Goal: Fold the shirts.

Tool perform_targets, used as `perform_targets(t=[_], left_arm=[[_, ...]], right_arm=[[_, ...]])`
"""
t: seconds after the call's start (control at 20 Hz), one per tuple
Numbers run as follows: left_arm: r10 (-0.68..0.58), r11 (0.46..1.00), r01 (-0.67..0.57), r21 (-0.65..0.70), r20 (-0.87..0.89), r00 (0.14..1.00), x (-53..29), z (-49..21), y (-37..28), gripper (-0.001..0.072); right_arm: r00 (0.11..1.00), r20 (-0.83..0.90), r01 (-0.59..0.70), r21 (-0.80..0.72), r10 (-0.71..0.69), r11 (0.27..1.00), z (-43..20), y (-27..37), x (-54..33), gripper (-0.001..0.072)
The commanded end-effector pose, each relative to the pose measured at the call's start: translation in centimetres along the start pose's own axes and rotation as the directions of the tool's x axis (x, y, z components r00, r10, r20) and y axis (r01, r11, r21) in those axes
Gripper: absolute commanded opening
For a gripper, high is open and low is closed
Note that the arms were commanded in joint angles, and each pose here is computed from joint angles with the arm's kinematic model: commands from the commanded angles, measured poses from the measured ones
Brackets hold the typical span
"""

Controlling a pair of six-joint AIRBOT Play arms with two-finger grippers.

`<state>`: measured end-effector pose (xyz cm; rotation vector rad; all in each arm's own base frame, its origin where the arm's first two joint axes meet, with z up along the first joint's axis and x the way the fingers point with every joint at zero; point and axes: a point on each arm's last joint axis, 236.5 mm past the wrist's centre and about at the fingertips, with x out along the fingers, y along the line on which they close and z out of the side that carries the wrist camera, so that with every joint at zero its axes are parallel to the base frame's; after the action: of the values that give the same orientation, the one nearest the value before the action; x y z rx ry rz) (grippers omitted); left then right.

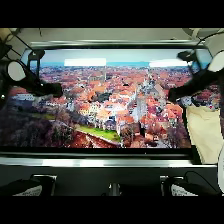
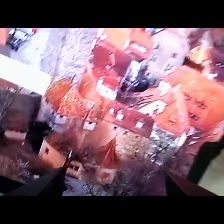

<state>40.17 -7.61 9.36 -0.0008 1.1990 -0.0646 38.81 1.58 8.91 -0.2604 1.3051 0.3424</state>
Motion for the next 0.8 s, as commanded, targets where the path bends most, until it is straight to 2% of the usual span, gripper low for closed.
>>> perform_targets(t=[0.0,0.2,0.75], left_arm=[[0.007,0.997,-0.004,-0.075,0.031,0.999,1.2,-1.9,0.1,0.0710],[0.018,0.998,-0.018,-0.056,-0.014,1.000,1.3,-3.0,0.3,0.0711],[0.018,0.998,-0.018,-0.056,-0.015,1.000,1.4,-3.0,0.3,0.0711]], right_arm=[[0.983,-0.177,-0.062,-0.091,0.045,0.994,-3.0,4.5,4.4,0.0669],[0.970,-0.234,-0.080,-0.067,0.062,0.995,-4.4,4.9,4.3,0.0668],[0.970,-0.237,-0.080,-0.067,0.062,0.995,-4.5,4.9,4.3,0.0668]])
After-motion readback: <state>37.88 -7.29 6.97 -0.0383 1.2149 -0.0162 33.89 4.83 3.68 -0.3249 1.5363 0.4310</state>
